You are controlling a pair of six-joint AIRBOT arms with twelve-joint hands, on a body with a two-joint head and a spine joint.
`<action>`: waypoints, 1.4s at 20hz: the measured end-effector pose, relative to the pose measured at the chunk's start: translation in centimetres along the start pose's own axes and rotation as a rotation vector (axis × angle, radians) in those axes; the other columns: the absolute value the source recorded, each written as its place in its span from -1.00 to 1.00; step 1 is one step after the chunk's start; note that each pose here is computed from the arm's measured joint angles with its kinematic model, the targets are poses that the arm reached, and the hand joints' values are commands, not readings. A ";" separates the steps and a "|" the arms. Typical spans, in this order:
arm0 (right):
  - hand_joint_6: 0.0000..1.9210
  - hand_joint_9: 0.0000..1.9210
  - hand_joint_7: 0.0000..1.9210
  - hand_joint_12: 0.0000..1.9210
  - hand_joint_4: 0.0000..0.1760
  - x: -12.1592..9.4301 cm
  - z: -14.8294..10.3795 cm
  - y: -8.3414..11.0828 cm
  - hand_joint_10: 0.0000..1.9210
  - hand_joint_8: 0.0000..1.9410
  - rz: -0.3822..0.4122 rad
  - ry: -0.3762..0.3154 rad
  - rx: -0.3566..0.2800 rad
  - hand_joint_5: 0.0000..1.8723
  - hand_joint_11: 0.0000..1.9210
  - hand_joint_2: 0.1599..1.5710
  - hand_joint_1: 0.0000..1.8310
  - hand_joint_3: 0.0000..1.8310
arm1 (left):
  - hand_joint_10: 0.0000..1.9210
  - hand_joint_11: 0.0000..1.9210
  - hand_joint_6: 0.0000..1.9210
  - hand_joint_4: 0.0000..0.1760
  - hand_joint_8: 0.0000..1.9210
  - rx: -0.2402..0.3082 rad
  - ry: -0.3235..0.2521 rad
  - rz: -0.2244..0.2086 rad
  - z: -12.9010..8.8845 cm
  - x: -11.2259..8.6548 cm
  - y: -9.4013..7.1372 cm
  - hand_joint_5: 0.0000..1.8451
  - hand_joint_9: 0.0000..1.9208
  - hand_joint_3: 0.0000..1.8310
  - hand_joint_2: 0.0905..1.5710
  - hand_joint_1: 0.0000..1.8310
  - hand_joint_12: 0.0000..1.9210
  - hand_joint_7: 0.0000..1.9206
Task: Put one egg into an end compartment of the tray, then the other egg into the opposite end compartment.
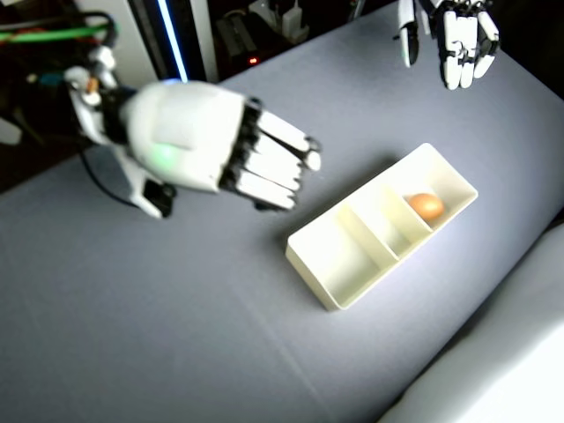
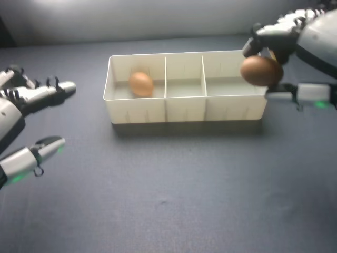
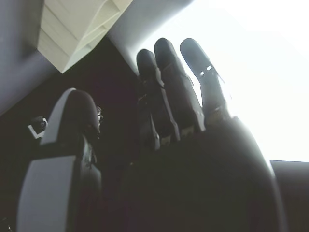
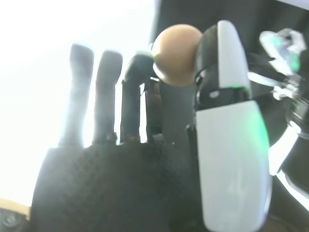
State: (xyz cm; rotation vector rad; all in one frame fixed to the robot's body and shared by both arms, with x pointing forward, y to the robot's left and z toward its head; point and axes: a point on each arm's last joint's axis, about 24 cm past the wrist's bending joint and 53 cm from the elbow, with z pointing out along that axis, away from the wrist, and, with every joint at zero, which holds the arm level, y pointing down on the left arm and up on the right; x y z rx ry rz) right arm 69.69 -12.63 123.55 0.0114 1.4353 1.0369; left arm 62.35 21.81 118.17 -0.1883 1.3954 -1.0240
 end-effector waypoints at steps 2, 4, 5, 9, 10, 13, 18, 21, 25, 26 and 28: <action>0.42 -0.35 -0.33 1.00 -1.00 -0.1 1.9 -0.9 1.00 0.87 0.000 0.013 0.036 -0.37 -0.28 0.66 0.27 -0.99 | -0.99 -1.00 -1.00 -1.00 -1.00 -0.003 -0.001 -0.005 -0.2 0.0 0.1 -0.56 -0.41 -0.99 0.73 -0.22 0.31 -0.39; 0.51 -0.38 -0.32 1.00 -1.00 0.5 3.8 -2.9 0.87 0.65 0.002 0.028 0.106 -0.39 -0.44 0.63 0.38 -0.99 | -0.98 -1.00 -1.00 -1.00 -1.00 -0.012 -0.018 -0.010 -0.3 -0.4 0.4 -0.54 -0.39 -1.00 0.73 -0.23 0.41 -0.37; 0.70 -0.51 -0.32 1.00 -1.00 1.0 4.4 -3.8 0.83 0.69 0.016 0.036 0.134 -0.52 -0.58 0.70 0.22 -0.99 | -1.00 -1.00 -1.00 -1.00 -1.00 -0.013 -0.022 -0.012 -0.4 -0.5 0.5 -0.55 -0.42 -1.00 0.74 -0.24 0.38 -0.39; -0.97 -1.00 -1.00 1.00 -0.92 3.5 5.0 -6.7 -0.95 -0.98 0.052 0.115 0.232 -0.99 -1.00 0.51 -0.28 -1.00 | -1.00 -1.00 -1.00 -1.00 -1.00 -0.012 -0.014 -0.020 -0.5 -0.2 0.5 -0.58 -0.44 -1.00 0.75 -0.26 0.33 -0.39; -1.00 -1.00 -1.00 1.00 -0.90 3.3 5.1 -6.6 -0.99 -1.00 0.053 0.110 0.229 -1.00 -1.00 0.53 -0.27 -1.00 | -1.00 -1.00 -1.00 -1.00 -1.00 -0.010 -0.017 -0.021 -0.5 -0.3 0.5 -0.57 -0.45 -1.00 0.74 -0.24 0.31 -0.40; -1.00 -1.00 -1.00 1.00 -0.69 2.9 5.1 -5.3 -1.00 -1.00 0.072 0.085 0.198 -1.00 -1.00 0.55 -0.54 -1.00 | -0.99 -1.00 -1.00 -1.00 -1.00 -0.013 -0.017 -0.028 -0.7 -0.1 0.6 -0.56 -0.44 -1.00 0.73 -0.18 0.37 -0.44; -1.00 -1.00 -1.00 0.91 -0.14 -0.1 1.7 0.3 -1.00 -1.00 0.042 -0.018 0.038 -1.00 -1.00 0.67 -0.71 -0.99 | -1.00 -1.00 -1.00 -1.00 -1.00 -0.010 -0.050 -0.044 -1.4 -0.5 0.4 -0.62 -0.54 -1.00 0.76 -0.19 0.31 -0.58; -1.00 -1.00 -1.00 -0.66 -0.35 -0.7 -3.2 -0.1 -1.00 -1.00 0.019 -0.058 0.034 -1.00 -1.00 0.71 -0.78 -1.00 | -1.00 -1.00 -1.00 -1.00 -1.00 -0.025 -0.072 -0.050 -2.3 -0.8 0.7 -0.79 -0.79 -1.00 0.78 -0.26 -0.21 -0.78; -1.00 -1.00 -1.00 -0.70 -0.50 0.0 -7.8 1.3 -1.00 -1.00 0.013 -0.081 -0.003 -1.00 -1.00 0.71 -0.80 -1.00 | -1.00 -1.00 -0.99 -0.83 -1.00 0.010 -0.096 -0.060 -2.8 -1.1 -0.4 -0.94 -1.00 -1.00 0.75 -0.35 -0.86 -1.00; -1.00 -1.00 -1.00 -0.94 -0.31 0.4 -9.0 1.4 -1.00 -1.00 0.014 -0.081 -0.007 -1.00 -1.00 0.74 -0.74 -0.99 | -1.00 -1.00 -1.00 -1.00 -1.00 0.013 -0.099 -0.058 -2.9 -1.2 -0.4 -0.99 -1.00 -1.00 0.76 -0.39 -0.97 -1.00; -1.00 -1.00 -1.00 -1.00 -0.11 1.1 -11.6 1.3 -1.00 -1.00 0.033 -0.081 0.013 -1.00 -1.00 0.69 -0.73 -1.00 | -1.00 -1.00 -1.00 -0.36 -1.00 -0.003 -0.122 -0.065 -3.1 -1.6 -0.1 -1.00 -1.00 -1.00 0.76 -0.37 -1.00 -1.00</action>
